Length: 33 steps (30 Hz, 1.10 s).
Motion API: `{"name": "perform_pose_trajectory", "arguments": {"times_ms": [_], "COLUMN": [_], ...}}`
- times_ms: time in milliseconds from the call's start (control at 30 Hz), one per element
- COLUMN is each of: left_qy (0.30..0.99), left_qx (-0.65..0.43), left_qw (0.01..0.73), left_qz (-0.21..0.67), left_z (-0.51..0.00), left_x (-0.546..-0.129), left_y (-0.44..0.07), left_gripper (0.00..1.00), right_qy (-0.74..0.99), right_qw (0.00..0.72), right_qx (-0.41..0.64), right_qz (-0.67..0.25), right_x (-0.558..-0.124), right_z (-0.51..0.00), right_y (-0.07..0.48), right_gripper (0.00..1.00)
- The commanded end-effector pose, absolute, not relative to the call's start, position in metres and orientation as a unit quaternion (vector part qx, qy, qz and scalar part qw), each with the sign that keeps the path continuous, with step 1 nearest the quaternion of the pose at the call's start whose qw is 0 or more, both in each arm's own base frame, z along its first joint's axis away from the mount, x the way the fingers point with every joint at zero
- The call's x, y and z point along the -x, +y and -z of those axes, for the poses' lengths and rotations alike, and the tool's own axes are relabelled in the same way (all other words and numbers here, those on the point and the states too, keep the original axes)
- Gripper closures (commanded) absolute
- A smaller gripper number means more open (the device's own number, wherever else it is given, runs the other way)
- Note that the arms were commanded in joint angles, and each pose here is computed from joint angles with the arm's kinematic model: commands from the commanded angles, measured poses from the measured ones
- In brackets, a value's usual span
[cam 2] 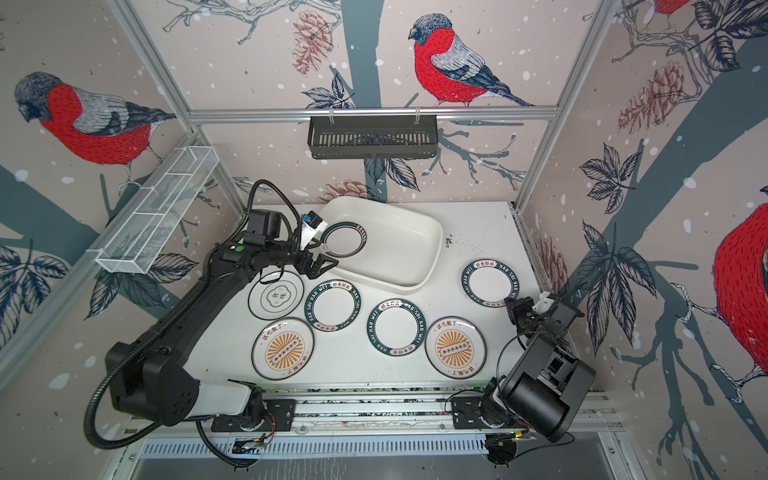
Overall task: Place the plates into the plastic bin on the countertop
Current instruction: 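Grip the green-rimmed plate edge with the right gripper and tilt it up, then lift the green-rimmed plate and carry it over the white bin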
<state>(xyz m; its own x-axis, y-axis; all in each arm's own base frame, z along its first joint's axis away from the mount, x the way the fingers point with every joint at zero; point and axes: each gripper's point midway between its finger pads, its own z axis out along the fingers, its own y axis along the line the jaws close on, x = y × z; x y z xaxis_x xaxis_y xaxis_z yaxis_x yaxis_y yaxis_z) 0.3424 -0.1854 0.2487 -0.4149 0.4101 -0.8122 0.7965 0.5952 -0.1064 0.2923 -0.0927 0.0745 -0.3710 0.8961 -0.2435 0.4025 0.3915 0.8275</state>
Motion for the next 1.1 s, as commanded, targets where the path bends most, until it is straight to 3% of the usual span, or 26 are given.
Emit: {"name": "perform_pose_trajectory", "arguments": {"times_ms": [0, 633, 1067], "left_qy": [0.799, 0.801, 0.802], "left_qx": [-0.377, -0.376, -0.371], "left_qw": [0.394, 0.404, 0.411], "left_qz": [0.253, 0.231, 0.224], "left_z": [-0.252, -0.258, -0.263], "left_x": [-0.341, -0.340, -0.339], "left_y": [-0.187, -0.181, -0.178], "left_gripper": [0.03, 0.03, 0.03], "right_qy": [0.755, 0.767, 0.769], "right_qw": [0.362, 0.410, 0.434], "right_qx": [-0.421, -0.347, -0.285], "right_qz": [-0.350, -0.351, -0.373], "right_x": [-0.295, -0.330, -0.377], "right_z": [-0.084, -0.161, -0.216], "right_y": [-0.091, -0.068, -0.014], "right_gripper": [0.98, 0.98, 0.98]}}
